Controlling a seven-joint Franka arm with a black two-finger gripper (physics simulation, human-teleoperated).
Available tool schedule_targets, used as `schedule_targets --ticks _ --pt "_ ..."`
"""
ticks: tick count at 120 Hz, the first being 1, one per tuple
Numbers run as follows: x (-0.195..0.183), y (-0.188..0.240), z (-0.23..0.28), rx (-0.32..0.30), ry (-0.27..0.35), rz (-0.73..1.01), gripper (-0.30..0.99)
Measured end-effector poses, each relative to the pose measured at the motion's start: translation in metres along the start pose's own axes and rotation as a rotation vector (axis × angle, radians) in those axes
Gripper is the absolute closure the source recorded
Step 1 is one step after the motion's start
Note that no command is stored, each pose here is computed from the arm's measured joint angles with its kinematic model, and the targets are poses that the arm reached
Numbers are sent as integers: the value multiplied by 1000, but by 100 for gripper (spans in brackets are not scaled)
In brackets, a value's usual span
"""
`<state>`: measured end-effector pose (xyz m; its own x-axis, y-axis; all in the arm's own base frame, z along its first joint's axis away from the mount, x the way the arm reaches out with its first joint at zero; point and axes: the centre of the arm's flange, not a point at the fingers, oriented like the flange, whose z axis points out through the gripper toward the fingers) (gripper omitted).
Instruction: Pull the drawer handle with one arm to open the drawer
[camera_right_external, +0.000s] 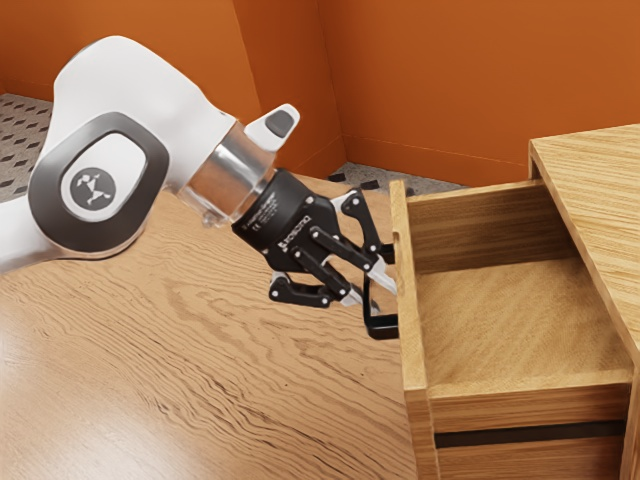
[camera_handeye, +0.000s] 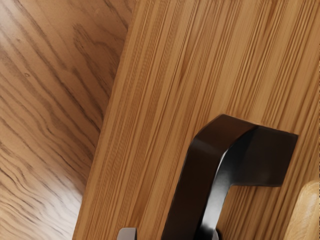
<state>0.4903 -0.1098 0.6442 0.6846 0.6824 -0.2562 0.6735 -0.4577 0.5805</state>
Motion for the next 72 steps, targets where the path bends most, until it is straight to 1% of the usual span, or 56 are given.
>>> schedule_targets --ticks 17,36,46,60,72 --pt "9 -9 -10 -4 1 -24 70" --pt "13 -21 -24 -10 10 -34 75" --pt "8 -27 -30 -9 16 -31 80" --pt "0 -37 -37 -7 24 -29 80" --pt "-5 -51 -48 -18 29 -33 79"
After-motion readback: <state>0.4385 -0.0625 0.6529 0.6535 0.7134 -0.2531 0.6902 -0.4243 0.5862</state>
